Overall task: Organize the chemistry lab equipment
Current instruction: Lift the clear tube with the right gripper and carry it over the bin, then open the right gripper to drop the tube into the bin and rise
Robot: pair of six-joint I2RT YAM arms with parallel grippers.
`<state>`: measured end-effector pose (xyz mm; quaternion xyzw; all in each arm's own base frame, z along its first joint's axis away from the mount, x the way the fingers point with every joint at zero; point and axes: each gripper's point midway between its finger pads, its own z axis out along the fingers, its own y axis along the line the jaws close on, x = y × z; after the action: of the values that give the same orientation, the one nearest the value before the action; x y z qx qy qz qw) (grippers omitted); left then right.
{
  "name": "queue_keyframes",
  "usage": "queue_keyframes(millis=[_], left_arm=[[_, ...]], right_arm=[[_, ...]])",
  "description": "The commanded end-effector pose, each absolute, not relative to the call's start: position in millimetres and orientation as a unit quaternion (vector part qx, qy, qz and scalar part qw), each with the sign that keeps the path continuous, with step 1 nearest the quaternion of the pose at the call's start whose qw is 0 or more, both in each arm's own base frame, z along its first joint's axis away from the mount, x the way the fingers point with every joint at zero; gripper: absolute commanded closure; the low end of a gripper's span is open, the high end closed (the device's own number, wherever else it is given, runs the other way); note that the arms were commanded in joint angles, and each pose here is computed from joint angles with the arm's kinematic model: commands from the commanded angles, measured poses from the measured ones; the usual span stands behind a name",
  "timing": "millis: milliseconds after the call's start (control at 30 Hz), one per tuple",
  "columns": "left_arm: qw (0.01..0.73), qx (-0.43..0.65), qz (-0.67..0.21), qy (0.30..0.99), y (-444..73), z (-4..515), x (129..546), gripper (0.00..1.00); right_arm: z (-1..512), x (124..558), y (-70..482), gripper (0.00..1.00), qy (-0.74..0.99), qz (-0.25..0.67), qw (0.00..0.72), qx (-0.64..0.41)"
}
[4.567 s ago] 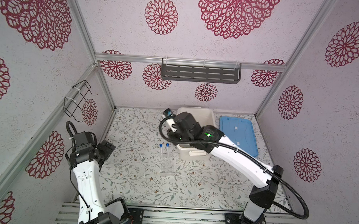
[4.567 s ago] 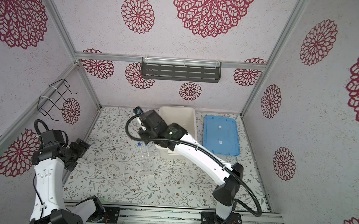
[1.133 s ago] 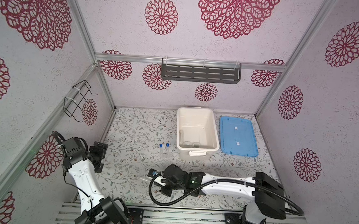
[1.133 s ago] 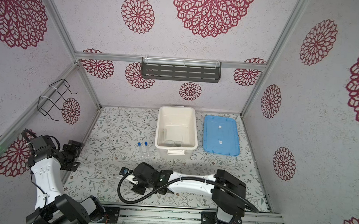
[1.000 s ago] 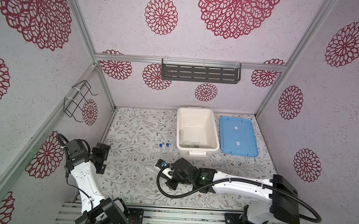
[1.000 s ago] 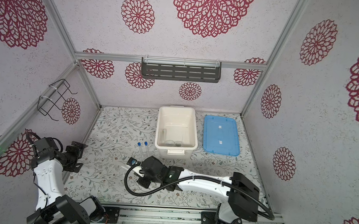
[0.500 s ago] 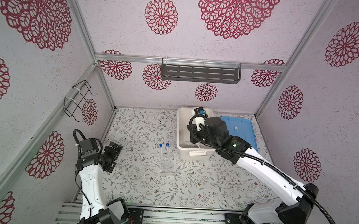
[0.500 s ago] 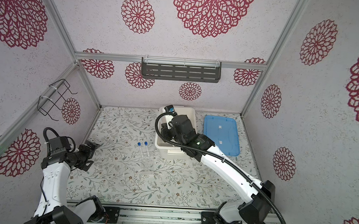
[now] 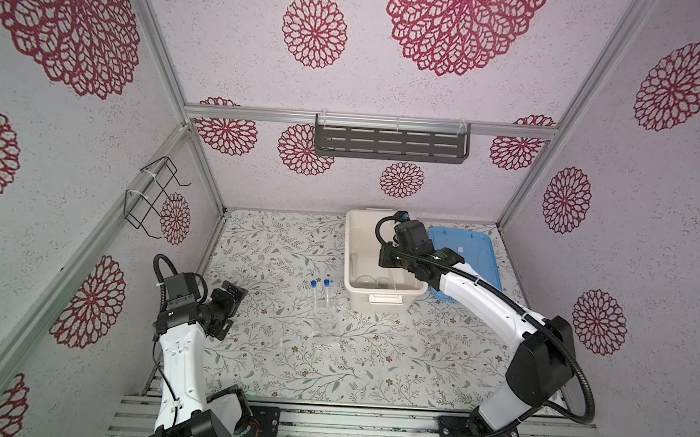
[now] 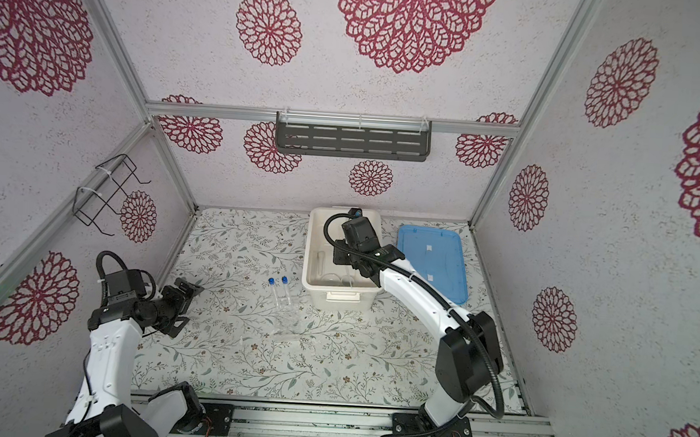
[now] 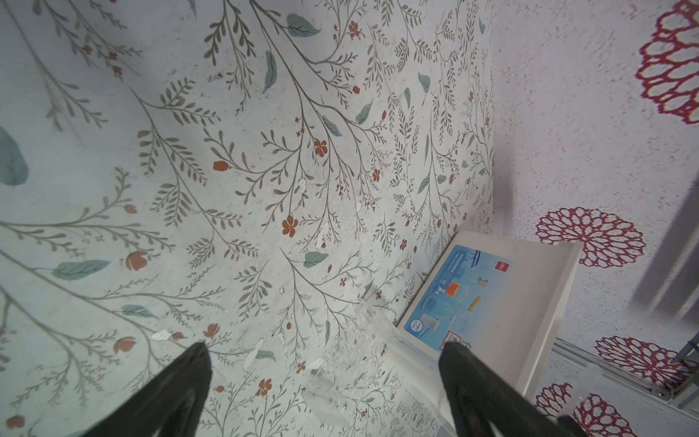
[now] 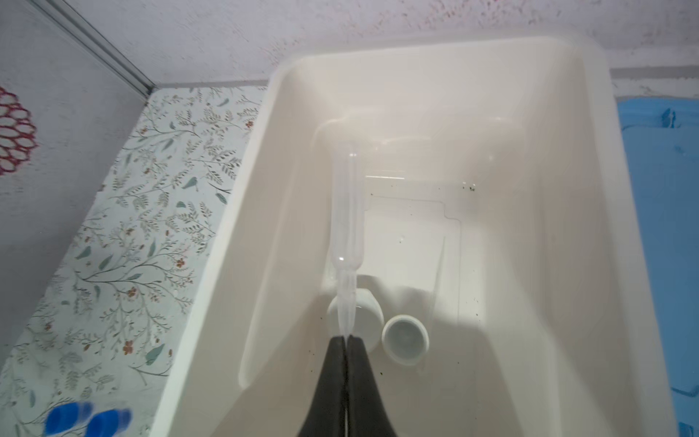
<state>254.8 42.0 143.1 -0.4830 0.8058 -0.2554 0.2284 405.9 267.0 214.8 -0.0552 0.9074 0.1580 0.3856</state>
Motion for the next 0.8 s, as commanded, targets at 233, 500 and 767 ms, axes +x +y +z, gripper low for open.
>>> queue_keyframes(millis=[233, 500, 767], left_arm=[[0.238, -0.473, -0.265, 0.806, 36.9, 144.6, 254.4, 0.02], [0.232, -0.475, -0.270, 0.805, 34.5, 138.4, 253.2, 0.02], [0.229, -0.477, -0.273, 0.803, 34.2, 139.2, 254.2, 0.02]], right_arm=[[162.7, 443.0, 267.1, 0.95, 0.924, 0.134, 0.359, -0.014], [131.6, 454.6, 267.3, 0.95, 0.934, 0.121, 0.336, -0.010], [103.3, 465.4, 270.9, 0.88, 0.942, 0.111, 0.316, -0.008]])
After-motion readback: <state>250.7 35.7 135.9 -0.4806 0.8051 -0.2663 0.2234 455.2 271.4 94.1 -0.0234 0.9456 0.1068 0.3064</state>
